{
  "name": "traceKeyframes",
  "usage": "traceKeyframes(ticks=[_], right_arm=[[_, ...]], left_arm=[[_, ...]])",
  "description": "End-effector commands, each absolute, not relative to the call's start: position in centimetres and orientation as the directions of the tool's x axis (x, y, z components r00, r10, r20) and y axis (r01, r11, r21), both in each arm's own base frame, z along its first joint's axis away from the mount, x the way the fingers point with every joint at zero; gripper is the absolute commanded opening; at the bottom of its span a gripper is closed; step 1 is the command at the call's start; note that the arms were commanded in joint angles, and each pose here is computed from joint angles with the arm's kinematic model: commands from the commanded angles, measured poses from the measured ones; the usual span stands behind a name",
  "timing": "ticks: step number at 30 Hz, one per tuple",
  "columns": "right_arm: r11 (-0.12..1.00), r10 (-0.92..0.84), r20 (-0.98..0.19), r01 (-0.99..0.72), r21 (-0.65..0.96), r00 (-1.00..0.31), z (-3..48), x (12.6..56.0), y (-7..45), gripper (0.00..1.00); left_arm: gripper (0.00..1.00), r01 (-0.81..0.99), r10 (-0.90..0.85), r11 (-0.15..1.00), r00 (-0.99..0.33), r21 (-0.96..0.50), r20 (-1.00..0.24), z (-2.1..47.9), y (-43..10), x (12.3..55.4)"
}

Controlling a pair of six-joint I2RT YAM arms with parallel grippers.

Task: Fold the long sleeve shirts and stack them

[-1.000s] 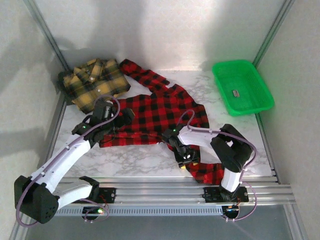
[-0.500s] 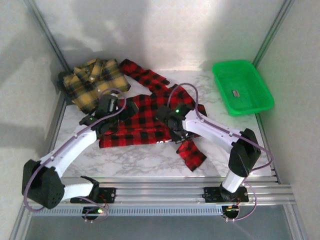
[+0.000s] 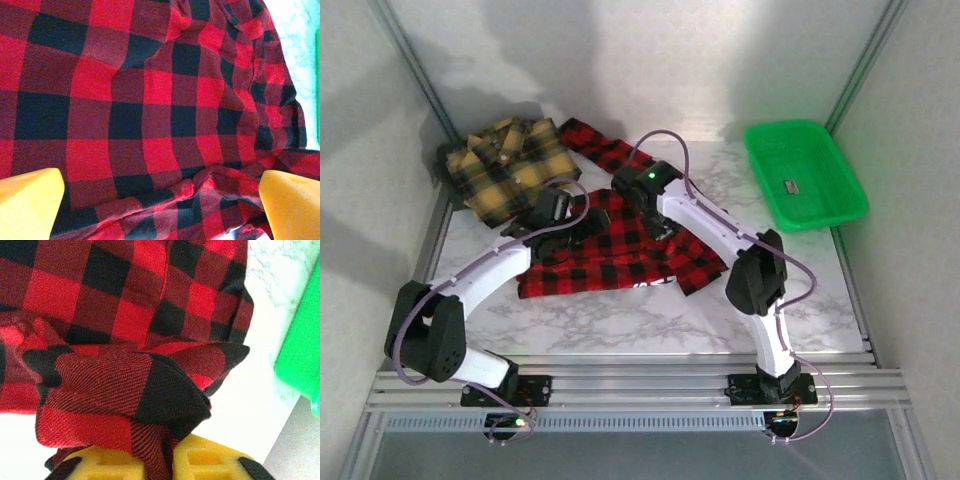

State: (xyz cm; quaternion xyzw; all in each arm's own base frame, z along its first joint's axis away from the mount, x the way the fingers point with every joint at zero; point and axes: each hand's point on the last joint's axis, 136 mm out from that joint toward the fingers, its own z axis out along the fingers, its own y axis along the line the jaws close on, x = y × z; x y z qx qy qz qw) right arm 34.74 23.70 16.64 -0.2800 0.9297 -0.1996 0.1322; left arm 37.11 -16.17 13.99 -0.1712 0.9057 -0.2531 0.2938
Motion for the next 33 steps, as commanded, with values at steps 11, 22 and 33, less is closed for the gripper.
traceKeyframes(ticks=[11, 22, 33], right_arm=[[0.981, -0.172, -0.228, -0.189, 0.055, -0.958, 18.9, 36.0, 19.6, 0.73], [0.906, 0.279, 0.041, 0.277, 0.321, -0.959, 9.0, 25.6, 15.4, 0.71], [0.864, 0.367, 0.103, 0.38, 0.331, -0.924, 4.2, 26.9, 16.1, 0.65]], left_arm=[[1.0, -0.184, -0.509, 0.788, -0.731, -0.587, -0.455, 14.2, -17.2, 37.7], [1.0, -0.027, -0.429, 0.772, -0.76, -0.636, -0.488, 16.1, -20.6, 39.0], [1.0, 0.06, -0.382, 0.785, -0.737, -0.616, -0.558, 18.9, -21.1, 39.1]])
